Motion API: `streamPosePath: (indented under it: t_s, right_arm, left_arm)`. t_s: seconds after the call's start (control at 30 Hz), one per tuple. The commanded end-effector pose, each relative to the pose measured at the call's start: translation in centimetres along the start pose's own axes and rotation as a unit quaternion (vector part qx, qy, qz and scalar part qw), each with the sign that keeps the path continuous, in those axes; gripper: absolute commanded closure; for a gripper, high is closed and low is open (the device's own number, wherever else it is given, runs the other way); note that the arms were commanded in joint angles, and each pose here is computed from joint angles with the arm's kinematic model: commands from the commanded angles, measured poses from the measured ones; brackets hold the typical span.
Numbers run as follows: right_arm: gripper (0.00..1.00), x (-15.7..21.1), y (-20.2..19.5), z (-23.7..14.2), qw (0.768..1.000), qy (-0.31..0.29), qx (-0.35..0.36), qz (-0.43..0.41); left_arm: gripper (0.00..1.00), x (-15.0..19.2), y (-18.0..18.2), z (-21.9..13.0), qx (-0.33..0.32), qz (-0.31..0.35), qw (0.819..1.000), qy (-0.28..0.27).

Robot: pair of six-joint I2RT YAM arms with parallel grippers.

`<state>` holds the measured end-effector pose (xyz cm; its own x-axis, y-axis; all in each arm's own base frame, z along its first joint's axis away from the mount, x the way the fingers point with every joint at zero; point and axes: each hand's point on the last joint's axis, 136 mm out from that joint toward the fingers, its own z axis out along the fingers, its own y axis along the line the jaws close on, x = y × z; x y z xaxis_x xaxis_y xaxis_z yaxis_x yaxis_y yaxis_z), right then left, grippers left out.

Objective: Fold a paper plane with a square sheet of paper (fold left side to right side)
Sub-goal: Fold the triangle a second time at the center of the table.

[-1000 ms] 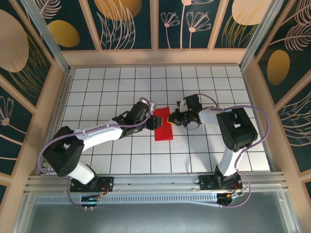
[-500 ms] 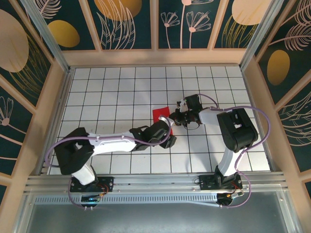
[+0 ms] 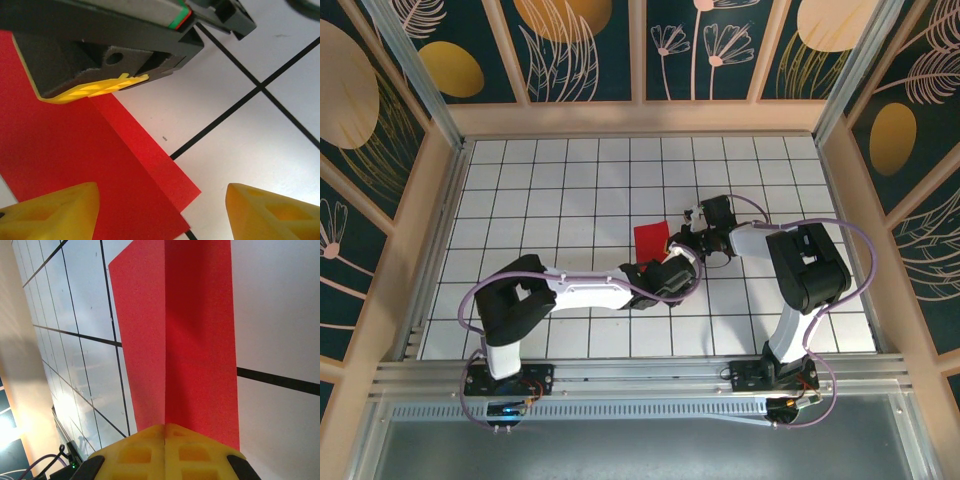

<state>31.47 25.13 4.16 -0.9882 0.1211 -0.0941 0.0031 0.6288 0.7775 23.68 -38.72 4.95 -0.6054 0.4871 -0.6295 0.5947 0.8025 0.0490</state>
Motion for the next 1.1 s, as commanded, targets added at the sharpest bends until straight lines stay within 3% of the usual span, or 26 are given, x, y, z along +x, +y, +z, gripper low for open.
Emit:
streamPosePath:
  t_s: [0.0,0.53,0.7,0.9,1.07]
  right_arm:
    - [1.0,0.1,0.6,-0.7,1.0,-0.004,-0.011,-0.003]
    - [1.0,-0.8,1.2,-0.9,1.0,-0.012,-0.008,-0.013]
    - [0.87,-2.4,2.6,-2.5,0.998,-0.048,-0.012,-0.037]
    - [0.68,-3.8,2.4,-6.6,0.993,-0.11,-0.007,-0.047]
    - [0.67,-2.3,-0.1,-8.9,0.991,-0.126,0.016,-0.043]
  left_arm:
    - [0.38,0.1,0.7,0.2,-0.026,0.016,1.0,0.007]
    - [1.0,-0.4,0.4,-1.2,-0.001,-0.009,1.0,-0.006]
    - [1.0,-1.0,0.2,-1.9,0.015,-0.025,0.999,-0.012]
    - [1.0,-2.1,-0.3,-2.6,0.098,-0.085,0.992,-0.009]
    - [1.0,-2.8,0.0,-3.1,0.171,-0.148,0.974,-0.007]
